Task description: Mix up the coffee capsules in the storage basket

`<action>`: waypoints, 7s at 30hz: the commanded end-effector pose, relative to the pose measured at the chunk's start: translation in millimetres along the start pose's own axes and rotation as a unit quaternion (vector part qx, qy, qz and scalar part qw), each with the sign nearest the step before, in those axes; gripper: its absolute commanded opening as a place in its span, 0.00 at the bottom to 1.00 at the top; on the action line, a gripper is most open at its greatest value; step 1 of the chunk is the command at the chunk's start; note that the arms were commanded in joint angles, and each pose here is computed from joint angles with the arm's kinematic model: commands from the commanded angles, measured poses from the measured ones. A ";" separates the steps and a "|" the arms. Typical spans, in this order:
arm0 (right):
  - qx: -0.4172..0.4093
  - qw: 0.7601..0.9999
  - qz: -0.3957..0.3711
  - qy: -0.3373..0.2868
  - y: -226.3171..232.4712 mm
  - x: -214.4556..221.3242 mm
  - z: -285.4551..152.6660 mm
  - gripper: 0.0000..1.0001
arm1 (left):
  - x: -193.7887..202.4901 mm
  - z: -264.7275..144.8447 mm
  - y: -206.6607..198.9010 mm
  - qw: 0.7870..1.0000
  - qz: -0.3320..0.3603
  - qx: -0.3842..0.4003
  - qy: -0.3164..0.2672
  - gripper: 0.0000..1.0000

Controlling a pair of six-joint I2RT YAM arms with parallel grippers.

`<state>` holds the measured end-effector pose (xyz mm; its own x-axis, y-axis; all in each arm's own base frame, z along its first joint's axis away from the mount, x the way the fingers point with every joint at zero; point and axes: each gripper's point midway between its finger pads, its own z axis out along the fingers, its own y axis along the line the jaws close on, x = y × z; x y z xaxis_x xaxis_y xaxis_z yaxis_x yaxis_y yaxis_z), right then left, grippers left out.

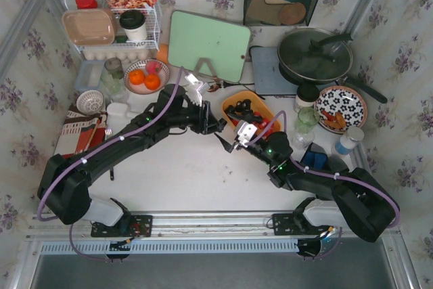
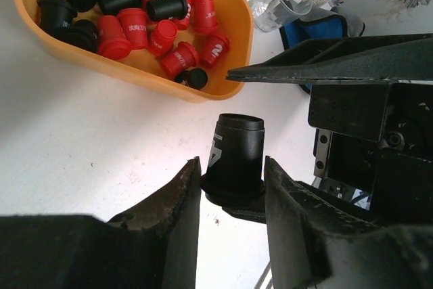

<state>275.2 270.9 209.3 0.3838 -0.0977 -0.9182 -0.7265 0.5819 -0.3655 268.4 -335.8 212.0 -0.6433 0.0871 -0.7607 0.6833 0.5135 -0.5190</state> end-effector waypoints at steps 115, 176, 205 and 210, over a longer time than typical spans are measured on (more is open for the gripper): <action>0.490 0.850 0.150 0.125 -160.7 120.0 -168.0 1.00 | 10.0 -146.6 99.4 0.911 0.032 -0.383 -0.149 0.74; 0.377 0.842 0.353 0.157 -150.4 141.0 -96.4 1.00 | 17.2 -131.9 111.2 0.910 0.042 -0.396 -0.113 0.74; 0.398 0.901 0.118 0.127 -170.0 141.2 -159.0 1.00 | 31.2 -142.6 126.2 0.895 0.057 -0.427 -0.111 0.75; 0.467 0.856 0.157 0.159 -191.5 161.1 -173.1 1.00 | 25.2 -144.6 138.5 0.879 0.098 -0.450 -0.127 0.77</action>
<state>371.5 22.9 108.8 -0.0015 -0.0106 -0.9999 -0.0572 0.9983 -0.0105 282.0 -145.6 168.2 -0.4562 0.0804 -0.8862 0.1758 0.9844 -0.0012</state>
